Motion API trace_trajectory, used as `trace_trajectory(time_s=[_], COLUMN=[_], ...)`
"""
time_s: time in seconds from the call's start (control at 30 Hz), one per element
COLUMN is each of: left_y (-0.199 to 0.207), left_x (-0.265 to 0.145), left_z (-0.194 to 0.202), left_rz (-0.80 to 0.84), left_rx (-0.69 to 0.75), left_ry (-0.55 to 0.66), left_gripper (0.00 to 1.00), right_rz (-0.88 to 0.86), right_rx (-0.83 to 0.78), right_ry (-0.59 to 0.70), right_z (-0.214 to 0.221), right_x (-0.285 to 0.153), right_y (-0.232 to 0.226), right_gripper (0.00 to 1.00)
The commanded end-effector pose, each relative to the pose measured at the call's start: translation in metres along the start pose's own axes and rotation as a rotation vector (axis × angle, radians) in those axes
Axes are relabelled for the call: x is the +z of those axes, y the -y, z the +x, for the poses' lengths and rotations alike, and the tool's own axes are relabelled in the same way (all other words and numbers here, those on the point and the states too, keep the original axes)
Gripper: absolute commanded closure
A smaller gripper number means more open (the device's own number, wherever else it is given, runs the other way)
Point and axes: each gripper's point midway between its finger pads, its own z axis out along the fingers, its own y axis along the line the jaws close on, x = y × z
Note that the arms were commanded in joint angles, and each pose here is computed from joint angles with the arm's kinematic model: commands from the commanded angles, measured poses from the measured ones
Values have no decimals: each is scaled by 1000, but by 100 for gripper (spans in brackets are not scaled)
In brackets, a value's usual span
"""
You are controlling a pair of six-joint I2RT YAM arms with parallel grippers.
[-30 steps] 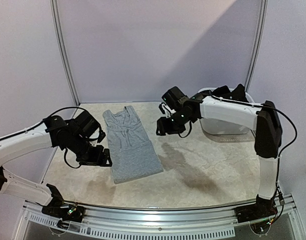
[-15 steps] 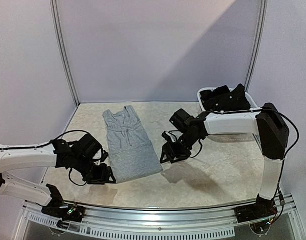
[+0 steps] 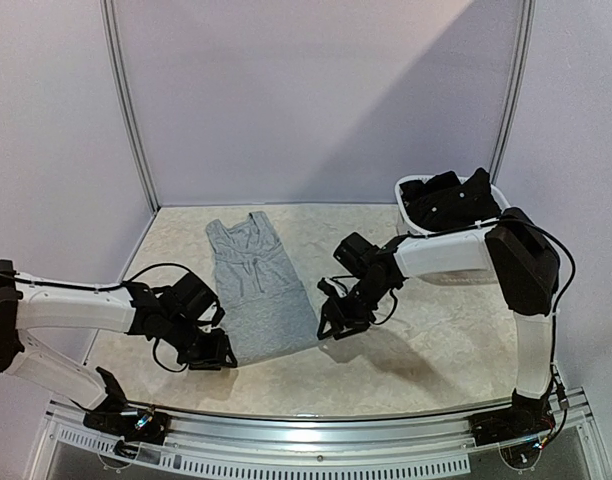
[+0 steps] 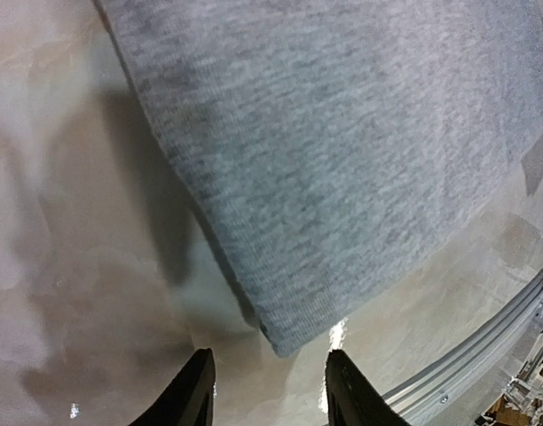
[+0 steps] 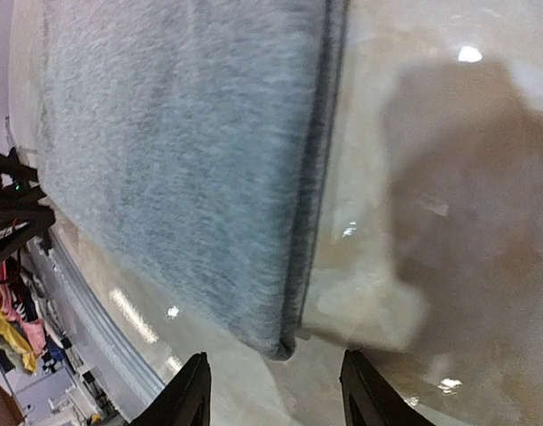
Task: Fold and stack the mixed laundry pile
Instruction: Pick up the 2/3-rectangle-folded T-shirt from the center of the board.
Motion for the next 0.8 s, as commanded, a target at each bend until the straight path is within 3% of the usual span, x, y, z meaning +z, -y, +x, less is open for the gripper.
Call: trace_trajectory(time_s=[0.0, 0.3, 0.6, 0.77], left_y=[-4, -8, 2, 8], left_x=[10, 21, 22, 12], left_z=[1, 1, -7, -7], left_rz=[-30, -65, -51, -46], left_rx=[14, 9, 9, 17], left_ry=[-11, -37, -33, -25], left_gripper=[59, 71, 100, 100], right_rz=[-28, -24, -93, -64], right_rx=[-16, 10, 33, 59], right_ry=[-25, -61, -60, -39], right_z=[-2, 2, 6, 4], right_x=[15, 32, 35, 25], right_y=[0, 10, 3, 2], right_gripper=[52, 72, 97, 100])
